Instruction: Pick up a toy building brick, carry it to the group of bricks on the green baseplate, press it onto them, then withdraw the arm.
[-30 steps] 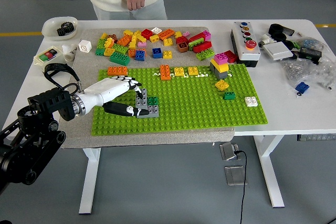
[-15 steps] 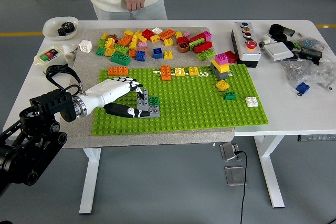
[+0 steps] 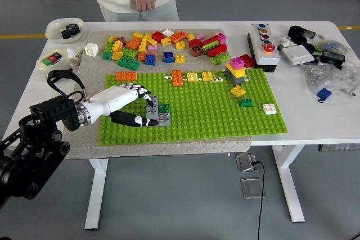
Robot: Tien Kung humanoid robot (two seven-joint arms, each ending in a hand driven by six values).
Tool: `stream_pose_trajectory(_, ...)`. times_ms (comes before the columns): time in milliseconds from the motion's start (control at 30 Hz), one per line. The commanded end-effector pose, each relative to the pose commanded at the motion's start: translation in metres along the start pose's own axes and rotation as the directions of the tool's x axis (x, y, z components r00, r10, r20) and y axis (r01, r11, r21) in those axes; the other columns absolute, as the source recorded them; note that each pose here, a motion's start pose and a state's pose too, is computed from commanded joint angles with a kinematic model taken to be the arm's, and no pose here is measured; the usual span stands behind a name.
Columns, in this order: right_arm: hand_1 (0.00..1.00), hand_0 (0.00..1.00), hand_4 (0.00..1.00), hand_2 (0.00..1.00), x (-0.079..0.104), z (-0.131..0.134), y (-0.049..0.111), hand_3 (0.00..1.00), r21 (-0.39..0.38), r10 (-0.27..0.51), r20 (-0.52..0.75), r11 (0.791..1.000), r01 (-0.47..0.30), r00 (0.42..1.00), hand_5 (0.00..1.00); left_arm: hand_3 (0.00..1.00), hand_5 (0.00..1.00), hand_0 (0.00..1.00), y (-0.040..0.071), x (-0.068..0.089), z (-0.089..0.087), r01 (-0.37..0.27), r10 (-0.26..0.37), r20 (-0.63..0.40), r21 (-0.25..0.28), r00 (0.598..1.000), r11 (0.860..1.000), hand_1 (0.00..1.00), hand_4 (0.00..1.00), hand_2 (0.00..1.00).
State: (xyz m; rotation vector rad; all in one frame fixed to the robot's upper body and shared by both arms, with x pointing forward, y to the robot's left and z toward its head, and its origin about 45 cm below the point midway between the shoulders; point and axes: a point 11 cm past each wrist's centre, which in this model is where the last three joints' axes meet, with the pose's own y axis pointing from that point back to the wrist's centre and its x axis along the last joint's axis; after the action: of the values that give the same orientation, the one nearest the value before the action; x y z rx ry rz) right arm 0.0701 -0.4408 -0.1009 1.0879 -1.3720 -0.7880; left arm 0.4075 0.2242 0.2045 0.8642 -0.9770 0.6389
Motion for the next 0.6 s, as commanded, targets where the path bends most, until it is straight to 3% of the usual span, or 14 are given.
stream_pose_trajectory(200,0.635,0.747,0.854,0.682,-0.001,0.0,0.0,0.636,0.0,-0.003,0.0,1.0,0.003,1.0,0.574,0.696,0.984,0.998,0.004,0.011,0.003,-0.035,0.035,-0.001,-0.01,0.999,0.999,0.998,0.998,0.915)
stream_pose_trajectory(433,0.636,0.748,0.854,0.682,0.0,0.0,0.0,0.636,0.001,-0.001,0.003,1.0,0.001,1.0,0.575,0.695,0.981,0.998,0.013,0.051,0.012,-0.157,0.157,-0.02,-0.039,0.987,0.987,0.998,0.998,0.904)
stream_pose_trajectory(600,0.636,0.747,0.853,0.682,0.0,-0.002,0.0,0.636,0.004,-0.001,0.005,1.0,0.001,1.0,0.574,0.696,0.976,0.998,0.015,0.066,0.018,-0.205,0.204,-0.024,-0.053,0.979,0.977,0.996,0.998,0.892)
